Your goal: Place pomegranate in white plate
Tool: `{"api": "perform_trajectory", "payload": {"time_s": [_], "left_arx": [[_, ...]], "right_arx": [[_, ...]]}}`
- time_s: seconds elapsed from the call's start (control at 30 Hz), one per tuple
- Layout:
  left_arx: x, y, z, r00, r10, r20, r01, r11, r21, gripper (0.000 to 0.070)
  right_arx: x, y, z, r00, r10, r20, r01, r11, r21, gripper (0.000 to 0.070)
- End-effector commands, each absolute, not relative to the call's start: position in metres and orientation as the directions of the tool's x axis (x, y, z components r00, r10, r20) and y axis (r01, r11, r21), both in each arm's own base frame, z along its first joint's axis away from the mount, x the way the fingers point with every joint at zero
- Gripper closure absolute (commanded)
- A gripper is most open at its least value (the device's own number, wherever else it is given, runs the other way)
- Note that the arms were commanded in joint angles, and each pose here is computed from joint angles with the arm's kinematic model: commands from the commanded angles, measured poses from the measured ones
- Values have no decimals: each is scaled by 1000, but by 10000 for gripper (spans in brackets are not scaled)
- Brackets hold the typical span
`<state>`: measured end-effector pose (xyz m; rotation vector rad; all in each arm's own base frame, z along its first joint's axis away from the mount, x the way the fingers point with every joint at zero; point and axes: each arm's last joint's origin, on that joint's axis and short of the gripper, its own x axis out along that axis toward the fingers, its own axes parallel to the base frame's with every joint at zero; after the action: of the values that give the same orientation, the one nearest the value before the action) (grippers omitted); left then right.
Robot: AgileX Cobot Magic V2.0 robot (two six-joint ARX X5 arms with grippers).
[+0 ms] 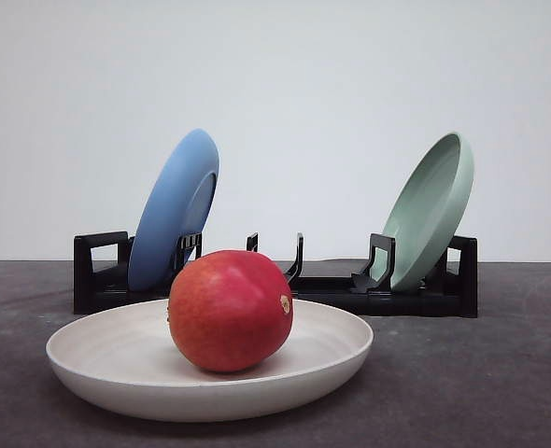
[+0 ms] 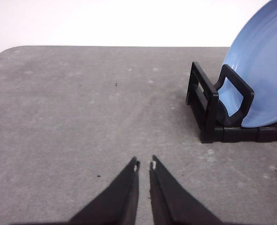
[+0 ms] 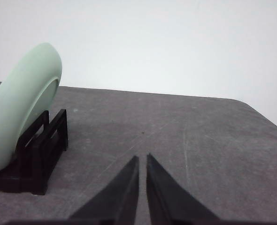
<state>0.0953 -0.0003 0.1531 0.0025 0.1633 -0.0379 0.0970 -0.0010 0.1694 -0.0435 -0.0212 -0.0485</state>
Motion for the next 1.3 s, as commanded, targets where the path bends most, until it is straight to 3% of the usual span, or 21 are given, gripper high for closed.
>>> {"api": "perform_trajectory", "payload": {"time_s": [0.0, 1.27], "left_arx": [[96, 0, 150, 984, -35, -176, 36, 999, 2, 675], [96, 0, 150, 984, -35, -176, 36, 999, 2, 675]], "right_arx": [[97, -1, 169, 998, -48, 30, 49, 998, -29, 676], [97, -1, 169, 998, -48, 30, 49, 998, -29, 676]]}}
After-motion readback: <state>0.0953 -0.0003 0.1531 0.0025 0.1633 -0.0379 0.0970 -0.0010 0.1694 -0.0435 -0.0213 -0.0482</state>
